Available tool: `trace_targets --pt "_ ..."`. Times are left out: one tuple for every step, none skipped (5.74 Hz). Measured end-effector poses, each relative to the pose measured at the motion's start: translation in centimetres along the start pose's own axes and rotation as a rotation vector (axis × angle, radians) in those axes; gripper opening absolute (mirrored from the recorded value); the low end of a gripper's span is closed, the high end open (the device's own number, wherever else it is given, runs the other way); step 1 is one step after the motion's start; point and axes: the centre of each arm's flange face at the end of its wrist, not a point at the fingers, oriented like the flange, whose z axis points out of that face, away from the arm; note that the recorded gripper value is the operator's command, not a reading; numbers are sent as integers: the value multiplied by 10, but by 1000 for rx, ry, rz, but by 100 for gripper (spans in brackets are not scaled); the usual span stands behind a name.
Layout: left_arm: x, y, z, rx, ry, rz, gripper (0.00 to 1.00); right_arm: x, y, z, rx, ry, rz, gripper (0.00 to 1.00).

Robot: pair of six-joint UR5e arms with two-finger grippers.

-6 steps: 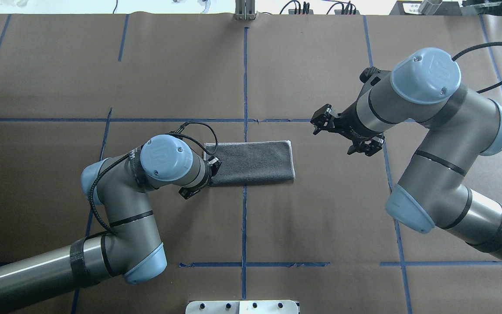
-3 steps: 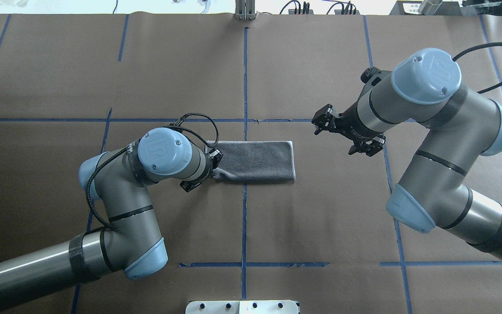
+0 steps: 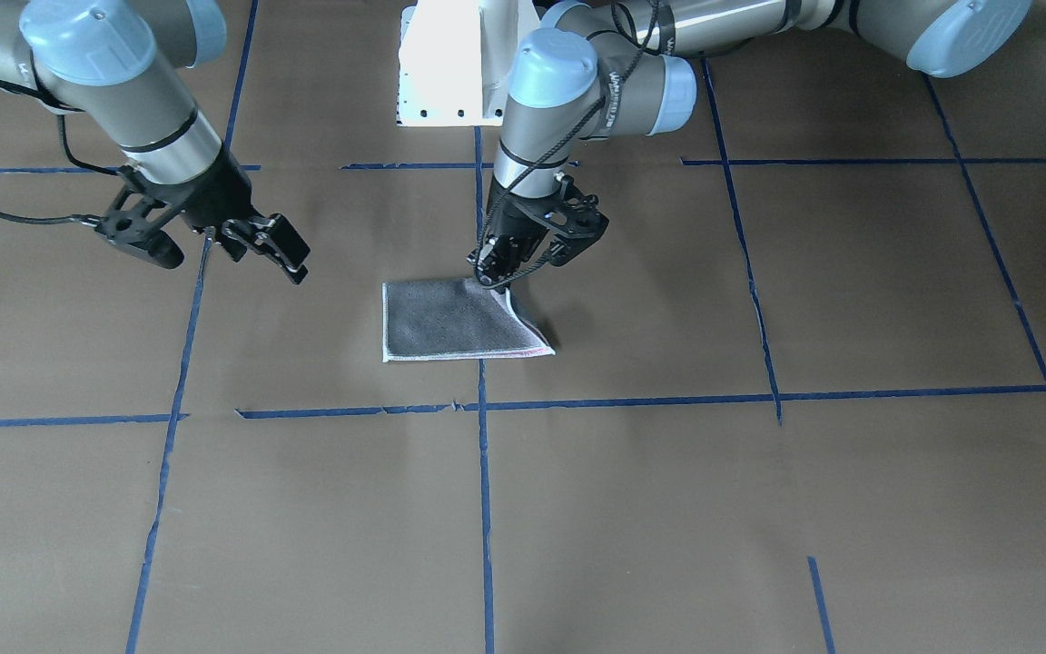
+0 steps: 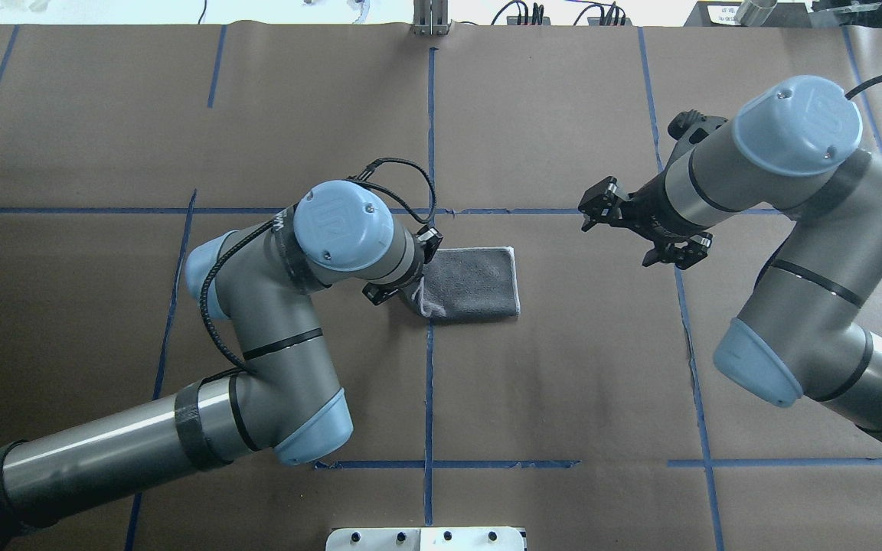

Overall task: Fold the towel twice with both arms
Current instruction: 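Grasp the folded towel's end with the left gripper and fold it over the other half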

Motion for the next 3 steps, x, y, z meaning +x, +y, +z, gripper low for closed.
trace_targets --pt "19 28 4 8 15 17 0 18 -9 -5 12 11 -18 100" --pt "27 66 10 22 34 45 0 27 -15 -6 19 21 -24 100" --pt "39 96 16 33 43 65 0 31 -17 -5 20 27 -24 100"
